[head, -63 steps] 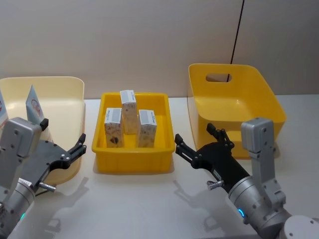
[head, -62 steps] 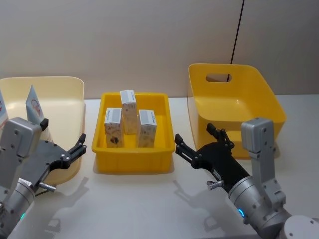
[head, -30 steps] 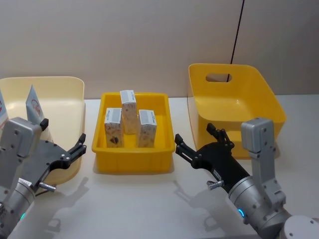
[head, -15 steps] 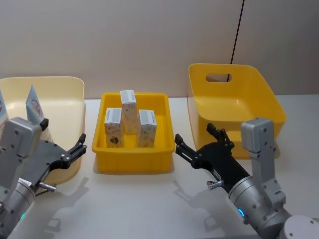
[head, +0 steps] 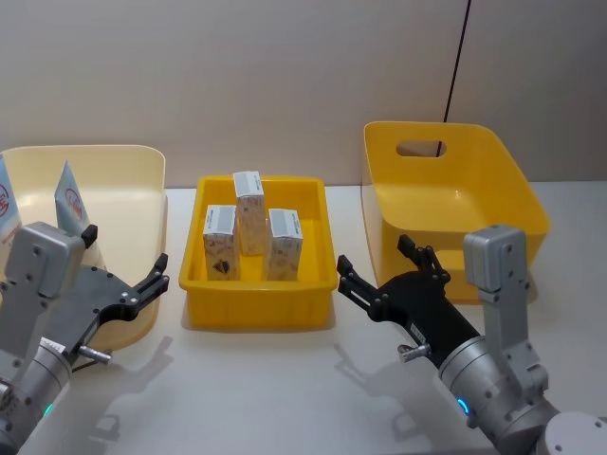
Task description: Bimanual collaborative sorting of washing and personal care products
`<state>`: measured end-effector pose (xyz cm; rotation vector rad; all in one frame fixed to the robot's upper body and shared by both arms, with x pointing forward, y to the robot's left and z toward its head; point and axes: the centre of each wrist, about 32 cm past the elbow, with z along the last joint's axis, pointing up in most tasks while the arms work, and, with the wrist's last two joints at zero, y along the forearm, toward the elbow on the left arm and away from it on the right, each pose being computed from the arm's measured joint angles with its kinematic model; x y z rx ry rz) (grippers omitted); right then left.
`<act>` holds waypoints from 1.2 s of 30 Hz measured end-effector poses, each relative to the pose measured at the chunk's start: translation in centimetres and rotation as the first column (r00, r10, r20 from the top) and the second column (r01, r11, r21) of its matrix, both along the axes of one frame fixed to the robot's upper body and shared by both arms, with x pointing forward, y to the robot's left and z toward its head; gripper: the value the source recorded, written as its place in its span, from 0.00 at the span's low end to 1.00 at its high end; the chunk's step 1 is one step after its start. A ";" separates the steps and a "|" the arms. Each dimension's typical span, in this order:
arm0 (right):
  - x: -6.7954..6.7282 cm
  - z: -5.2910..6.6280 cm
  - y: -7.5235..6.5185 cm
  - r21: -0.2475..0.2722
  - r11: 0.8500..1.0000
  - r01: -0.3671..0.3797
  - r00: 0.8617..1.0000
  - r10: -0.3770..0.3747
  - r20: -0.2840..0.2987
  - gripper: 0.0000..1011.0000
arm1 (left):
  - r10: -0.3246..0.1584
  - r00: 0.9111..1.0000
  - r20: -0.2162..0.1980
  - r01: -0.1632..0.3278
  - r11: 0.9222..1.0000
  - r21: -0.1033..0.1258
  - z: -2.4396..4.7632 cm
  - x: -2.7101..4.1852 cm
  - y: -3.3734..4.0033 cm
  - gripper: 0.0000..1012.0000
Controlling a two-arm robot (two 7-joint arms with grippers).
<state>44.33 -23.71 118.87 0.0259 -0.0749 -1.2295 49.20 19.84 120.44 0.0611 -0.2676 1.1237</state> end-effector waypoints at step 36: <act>0.0 0.0 0.0 0.000 1.000 0.000 1.000 0.000 0.000 0.99 | 0.000 1.000 0.000 0.000 1.000 0.000 0.00 0.00 0.00 0.99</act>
